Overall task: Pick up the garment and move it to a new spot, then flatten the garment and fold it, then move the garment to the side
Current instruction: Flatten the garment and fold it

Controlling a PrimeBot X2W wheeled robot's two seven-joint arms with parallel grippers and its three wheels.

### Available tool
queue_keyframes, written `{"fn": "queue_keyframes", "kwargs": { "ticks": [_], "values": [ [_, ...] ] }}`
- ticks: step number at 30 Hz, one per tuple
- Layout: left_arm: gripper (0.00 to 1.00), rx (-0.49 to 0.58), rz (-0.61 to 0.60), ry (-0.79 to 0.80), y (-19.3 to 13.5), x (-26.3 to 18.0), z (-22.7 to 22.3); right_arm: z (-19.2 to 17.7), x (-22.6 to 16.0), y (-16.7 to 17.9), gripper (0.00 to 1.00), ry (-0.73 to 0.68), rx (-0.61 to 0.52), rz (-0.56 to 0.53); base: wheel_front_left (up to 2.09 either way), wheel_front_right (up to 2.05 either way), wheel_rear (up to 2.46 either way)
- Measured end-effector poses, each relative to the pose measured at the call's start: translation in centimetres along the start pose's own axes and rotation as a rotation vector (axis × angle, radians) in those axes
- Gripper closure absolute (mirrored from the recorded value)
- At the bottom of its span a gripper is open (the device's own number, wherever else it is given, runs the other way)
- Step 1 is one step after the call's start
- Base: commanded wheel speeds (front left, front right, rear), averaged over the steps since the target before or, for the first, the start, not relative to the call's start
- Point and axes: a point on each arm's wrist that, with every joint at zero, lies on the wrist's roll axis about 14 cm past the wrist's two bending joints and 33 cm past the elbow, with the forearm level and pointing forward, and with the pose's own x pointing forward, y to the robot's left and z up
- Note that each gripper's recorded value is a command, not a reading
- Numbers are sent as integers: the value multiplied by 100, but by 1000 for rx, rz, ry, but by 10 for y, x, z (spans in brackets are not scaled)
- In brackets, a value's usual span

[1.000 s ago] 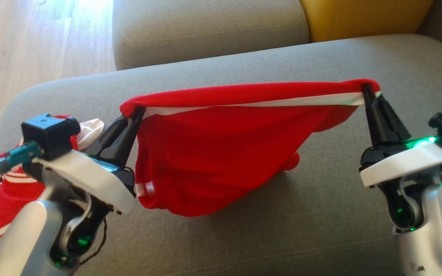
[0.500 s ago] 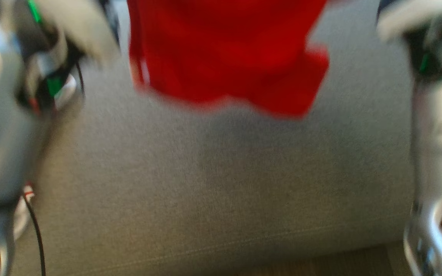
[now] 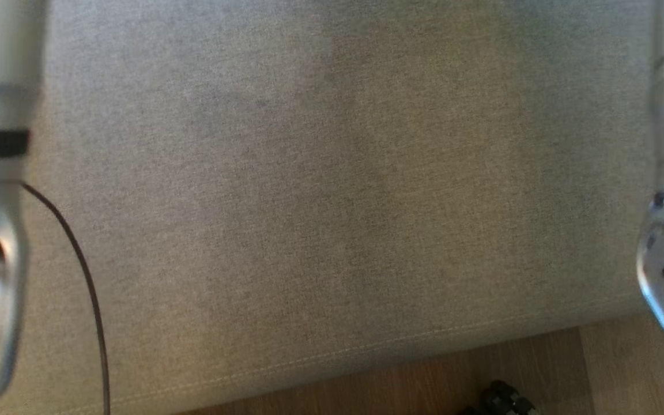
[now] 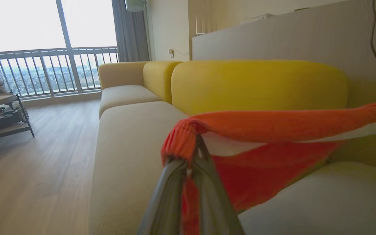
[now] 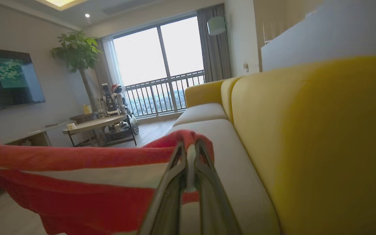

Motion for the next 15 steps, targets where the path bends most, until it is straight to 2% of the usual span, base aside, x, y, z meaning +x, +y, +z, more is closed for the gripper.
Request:
{"fn": "queue_keyframes", "kwargs": {
  "ticks": [5,8,10,15],
  "values": [
    [100,15,-49,175,-17,-33,-75,-88,-48,-12,100,270,-6,-37,0,0,0],
    [100,38,-89,302,-29,-66,-118,-126,-85,-17,100,421,-17,-52,0,0,0],
    [100,37,-105,364,-37,-88,-139,-137,-101,-18,100,483,-64,-40,0,0,0],
    [100,59,-147,458,-50,-132,-162,-139,-120,-17,100,561,-86,-39,0,0,0]
  ]
}}
